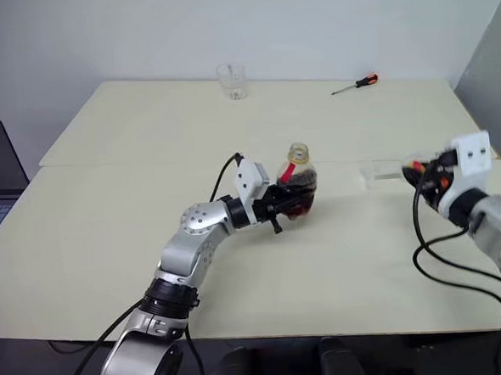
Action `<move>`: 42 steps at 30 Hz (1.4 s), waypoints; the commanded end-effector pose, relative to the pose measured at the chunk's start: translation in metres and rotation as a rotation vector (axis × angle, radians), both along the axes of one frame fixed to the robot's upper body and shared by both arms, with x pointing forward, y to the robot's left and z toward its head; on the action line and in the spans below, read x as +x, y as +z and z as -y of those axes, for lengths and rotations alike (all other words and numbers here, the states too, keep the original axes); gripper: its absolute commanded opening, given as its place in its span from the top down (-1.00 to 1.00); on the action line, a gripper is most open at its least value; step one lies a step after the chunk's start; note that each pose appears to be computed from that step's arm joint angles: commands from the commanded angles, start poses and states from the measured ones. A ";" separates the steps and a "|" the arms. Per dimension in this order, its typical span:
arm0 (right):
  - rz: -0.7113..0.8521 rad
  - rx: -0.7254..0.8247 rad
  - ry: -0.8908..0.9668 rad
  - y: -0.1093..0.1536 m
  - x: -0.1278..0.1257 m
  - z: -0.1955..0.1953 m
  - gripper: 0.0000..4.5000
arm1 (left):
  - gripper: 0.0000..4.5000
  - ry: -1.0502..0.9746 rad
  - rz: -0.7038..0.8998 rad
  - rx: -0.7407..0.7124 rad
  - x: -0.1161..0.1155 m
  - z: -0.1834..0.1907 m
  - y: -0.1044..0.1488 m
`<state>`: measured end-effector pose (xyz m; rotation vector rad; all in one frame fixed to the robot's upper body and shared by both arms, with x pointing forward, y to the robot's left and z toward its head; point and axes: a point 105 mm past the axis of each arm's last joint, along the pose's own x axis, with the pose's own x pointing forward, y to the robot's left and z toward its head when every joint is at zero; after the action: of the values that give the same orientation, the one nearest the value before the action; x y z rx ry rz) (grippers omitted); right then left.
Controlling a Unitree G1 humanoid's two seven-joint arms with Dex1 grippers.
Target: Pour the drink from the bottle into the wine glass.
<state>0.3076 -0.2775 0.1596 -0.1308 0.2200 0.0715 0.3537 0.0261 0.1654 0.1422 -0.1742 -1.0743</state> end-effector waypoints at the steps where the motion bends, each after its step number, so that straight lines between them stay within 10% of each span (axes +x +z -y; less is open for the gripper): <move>1: 0.026 -0.024 -0.234 -0.009 -0.006 0.029 0.47 | 0.64 0.142 0.077 -0.081 0.019 -0.022 0.026; 8: -0.026 0.037 -0.473 -0.042 -0.008 0.056 0.47 | 0.64 0.342 0.084 -0.095 0.037 -0.062 0.025; 18: -0.016 0.007 -0.312 -0.025 -0.001 0.039 -0.98 | 0.64 0.577 0.134 -0.049 0.049 -0.126 0.028; 31: 0.130 -0.053 -0.026 0.056 0.017 -0.008 -1.00 | 0.64 0.852 0.160 -0.059 0.059 -0.187 0.016; 42: 0.091 -0.183 0.111 0.055 0.025 -0.049 -1.00 | 0.64 1.089 0.063 -0.134 0.057 -0.238 -0.018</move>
<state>0.3346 -0.2316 0.1966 -0.2930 0.1891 0.1526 0.4123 0.2582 0.1324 0.1076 -0.1267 0.0089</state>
